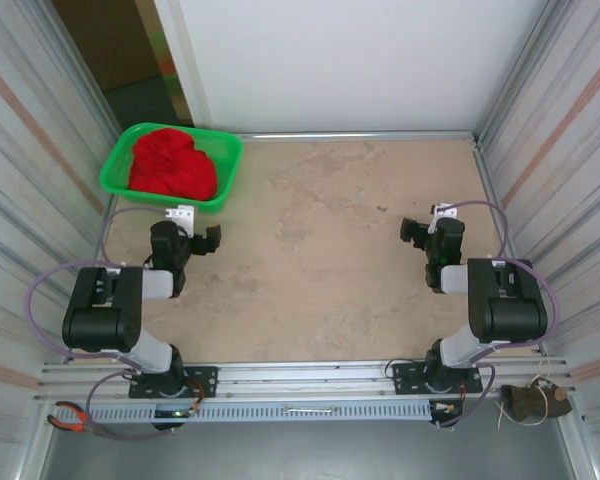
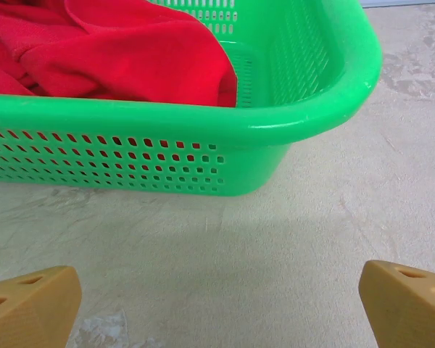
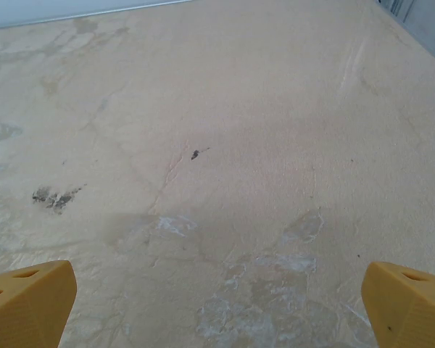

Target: Fold the inside-out t-shirt

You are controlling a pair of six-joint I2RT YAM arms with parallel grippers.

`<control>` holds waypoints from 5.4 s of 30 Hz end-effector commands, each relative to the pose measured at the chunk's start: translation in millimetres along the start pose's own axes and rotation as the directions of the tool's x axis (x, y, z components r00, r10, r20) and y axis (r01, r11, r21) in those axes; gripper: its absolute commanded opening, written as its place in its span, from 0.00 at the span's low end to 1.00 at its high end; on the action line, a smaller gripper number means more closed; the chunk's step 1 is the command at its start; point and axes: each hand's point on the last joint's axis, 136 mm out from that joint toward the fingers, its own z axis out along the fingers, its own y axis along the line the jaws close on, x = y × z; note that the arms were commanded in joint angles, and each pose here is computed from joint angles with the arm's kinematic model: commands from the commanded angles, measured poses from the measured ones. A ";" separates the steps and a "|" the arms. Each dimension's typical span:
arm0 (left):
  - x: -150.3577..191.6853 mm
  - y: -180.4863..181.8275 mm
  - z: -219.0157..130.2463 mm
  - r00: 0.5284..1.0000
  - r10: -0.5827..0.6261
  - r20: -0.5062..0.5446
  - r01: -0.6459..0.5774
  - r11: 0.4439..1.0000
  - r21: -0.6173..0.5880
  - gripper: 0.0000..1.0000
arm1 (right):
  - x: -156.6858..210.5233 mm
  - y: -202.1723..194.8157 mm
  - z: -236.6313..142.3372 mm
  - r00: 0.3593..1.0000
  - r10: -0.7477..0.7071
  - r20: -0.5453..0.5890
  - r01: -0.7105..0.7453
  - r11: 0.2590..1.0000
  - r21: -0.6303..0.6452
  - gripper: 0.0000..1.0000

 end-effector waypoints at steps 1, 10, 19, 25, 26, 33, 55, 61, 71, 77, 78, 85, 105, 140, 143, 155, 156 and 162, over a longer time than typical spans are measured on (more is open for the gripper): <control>-6.8 2.0 -1.7 1.000 0.021 0.018 -0.021 1.000 -0.009 0.99 | -5.5 -0.9 -3.0 1.000 -0.005 0.031 0.005 1.000 0.012 0.99; -7.4 1.9 -1.6 1.000 0.021 0.020 -0.021 1.000 -0.009 0.99 | -5.9 -0.6 -3.0 0.999 -0.005 0.032 0.005 1.000 0.012 0.99; -7.0 4.6 -1.3 1.000 -0.001 0.017 0.001 1.000 0.001 0.99 | -5.7 -1.2 -2.3 1.000 0.002 0.027 -0.002 1.000 0.004 0.99; -6.9 4.0 -1.7 1.000 0.011 0.017 -0.011 1.000 -0.015 0.99 | -5.5 -0.8 -2.5 1.000 0.003 0.027 -0.003 1.000 0.000 0.99; -6.7 4.5 -1.3 1.000 0.014 0.015 -0.013 1.000 -0.024 0.99 | -5.3 -1.2 -2.6 1.000 0.003 0.027 -0.003 1.000 0.001 0.99; -5.9 5.2 -0.1 1.000 0.010 0.007 -0.010 1.000 -0.027 0.99 | -5.5 -1.5 -1.6 1.000 0.005 0.024 -0.005 1.000 0.002 0.99; -147.5 -8.4 -53.5 0.983 -0.178 -0.044 0.178 0.984 0.004 0.99 | -66.5 -17.7 -111.6 0.864 0.482 -0.146 -0.428 0.855 0.292 0.99; -144.6 -27.1 -0.7 0.943 -0.144 -0.299 0.169 0.984 0.061 0.99 | -76.8 59.1 -178.1 0.867 0.412 -0.281 -0.437 0.899 -0.031 0.99; -130.3 -55.5 85.0 0.849 -0.019 -0.529 0.025 1.000 0.004 0.99 | -53.5 68.9 -223.2 0.842 0.347 -0.413 -0.399 0.916 -0.045 0.99; -96.0 -73.8 114.3 0.784 0.041 -0.620 -0.047 0.999 0.008 0.99 | -63.8 57.3 -246.4 0.862 0.346 -0.370 -0.394 0.917 -0.062 0.99; -92.0 -75.9 116.9 0.774 0.042 -0.631 -0.046 0.999 0.009 0.99 | -67.0 55.9 -250.4 0.866 0.344 -0.363 -0.392 0.918 -0.066 0.99; -88.4 -135.0 123.5 0.761 0.032 -0.648 0.102 0.980 0.168 0.99 | -78.0 46.9 -260.6 0.882 0.346 -0.320 -0.383 0.922 -0.060 0.99; -89.0 -506.7 -35.8 0.822 0.296 -0.486 0.274 0.543 0.794 0.99 | -94.6 38.4 -272.6 0.869 0.407 -0.282 -0.432 0.901 -0.030 0.99; -56.7 -336.1 -50.6 0.815 -0.087 -0.573 0.407 0.790 0.458 0.99 | -46.0 68.3 -170.3 0.773 0.336 -0.539 -0.370 0.928 0.048 0.99; -63.5 -357.1 -26.0 0.822 -0.072 -0.565 0.398 0.783 0.479 0.99 | -48.9 61.2 -184.1 0.779 0.359 -0.515 -0.395 0.918 0.042 0.99; -150.4 -450.9 19.3 0.867 -0.054 -0.496 0.412 0.638 0.651 0.99 | -51.2 59.7 -197.1 0.768 0.371 -0.522 -0.424 0.906 0.021 0.99; -160.4 -441.1 12.8 0.878 -0.061 -0.475 0.400 0.639 0.657 0.99 | -52.9 63.9 -194.4 0.768 0.362 -0.529 -0.420 0.907 0.010 0.99; -171.1 -341.9 -31.2 0.879 -0.182 -0.441 0.436 0.682 0.588 0.99 | -64.7 110.9 -165.3 0.793 0.256 -0.554 -0.343 0.937 -0.059 0.99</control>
